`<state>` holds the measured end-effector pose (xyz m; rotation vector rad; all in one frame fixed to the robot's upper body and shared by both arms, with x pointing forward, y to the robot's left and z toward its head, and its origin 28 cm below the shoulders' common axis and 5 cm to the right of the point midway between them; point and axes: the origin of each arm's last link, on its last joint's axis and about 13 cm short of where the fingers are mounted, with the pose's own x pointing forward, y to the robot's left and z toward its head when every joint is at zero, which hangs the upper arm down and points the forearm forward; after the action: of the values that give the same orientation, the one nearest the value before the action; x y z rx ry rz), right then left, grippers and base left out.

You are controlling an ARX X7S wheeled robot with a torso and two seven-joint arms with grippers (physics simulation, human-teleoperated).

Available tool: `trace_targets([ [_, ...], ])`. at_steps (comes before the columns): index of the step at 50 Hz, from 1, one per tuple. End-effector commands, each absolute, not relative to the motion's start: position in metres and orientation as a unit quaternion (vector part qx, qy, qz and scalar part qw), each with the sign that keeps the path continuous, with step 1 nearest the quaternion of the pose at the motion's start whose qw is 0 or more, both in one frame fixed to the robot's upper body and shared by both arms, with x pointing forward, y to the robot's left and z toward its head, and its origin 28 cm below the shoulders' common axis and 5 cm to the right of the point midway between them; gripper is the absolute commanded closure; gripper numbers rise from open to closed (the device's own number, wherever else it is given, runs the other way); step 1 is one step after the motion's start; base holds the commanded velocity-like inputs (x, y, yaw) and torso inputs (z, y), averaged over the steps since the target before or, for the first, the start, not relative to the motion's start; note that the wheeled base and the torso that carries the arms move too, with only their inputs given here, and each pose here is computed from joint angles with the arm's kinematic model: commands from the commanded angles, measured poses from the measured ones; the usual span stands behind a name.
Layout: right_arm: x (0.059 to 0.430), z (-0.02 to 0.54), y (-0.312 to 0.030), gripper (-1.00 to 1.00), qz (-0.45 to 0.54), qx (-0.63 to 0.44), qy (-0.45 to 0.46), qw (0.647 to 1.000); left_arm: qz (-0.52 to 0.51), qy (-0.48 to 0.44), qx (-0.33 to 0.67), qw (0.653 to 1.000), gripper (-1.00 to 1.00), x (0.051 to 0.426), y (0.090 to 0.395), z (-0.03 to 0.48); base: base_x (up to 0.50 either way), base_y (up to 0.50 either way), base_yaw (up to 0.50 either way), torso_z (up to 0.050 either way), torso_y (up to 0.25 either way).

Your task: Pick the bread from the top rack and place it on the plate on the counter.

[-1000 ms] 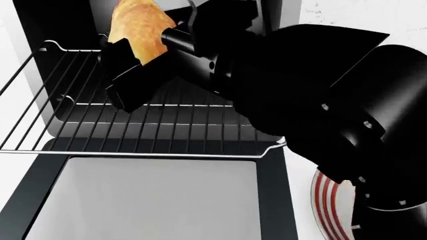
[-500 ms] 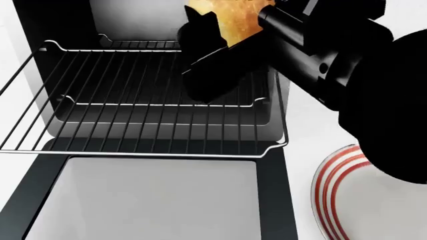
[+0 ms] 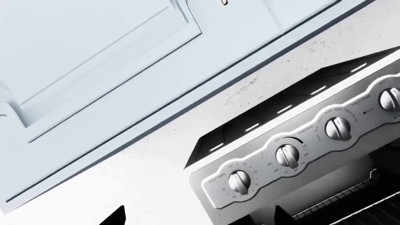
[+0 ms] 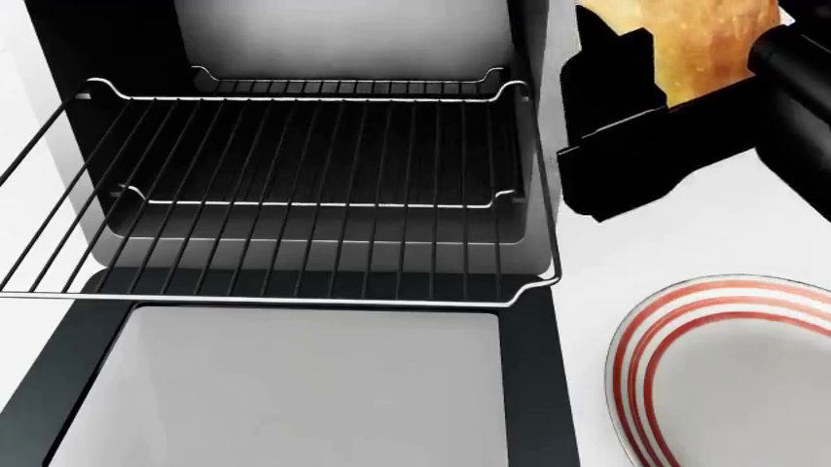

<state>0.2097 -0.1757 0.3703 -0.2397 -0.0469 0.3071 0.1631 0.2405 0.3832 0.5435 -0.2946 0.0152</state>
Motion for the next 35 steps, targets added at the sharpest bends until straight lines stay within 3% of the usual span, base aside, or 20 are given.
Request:
trace_targets([
  [1,0.197,0.369,-0.194,1.0,0.118,-0.132,-0.017,0.984,-0.005,-0.163,0.252,0.954,-1.0,0.164,0.236,0.388,0.0,0.0,0.0,0.0,0.0],
  [19,0.181,0.361,-0.229,1.0,0.042,-0.152,0.034,0.987,-0.012,-0.162,0.253,0.954,-1.0,0.168,0.234,0.386,0.0,0.0,0.0,0.0,0.0],
  [35,0.169,0.338,-0.239,1.0,0.038,-0.156,0.094,0.983,-0.014,-0.163,0.251,0.954,-1.0,0.167,0.232,0.385,0.0,0.0,0.0,0.0,0.0],
])
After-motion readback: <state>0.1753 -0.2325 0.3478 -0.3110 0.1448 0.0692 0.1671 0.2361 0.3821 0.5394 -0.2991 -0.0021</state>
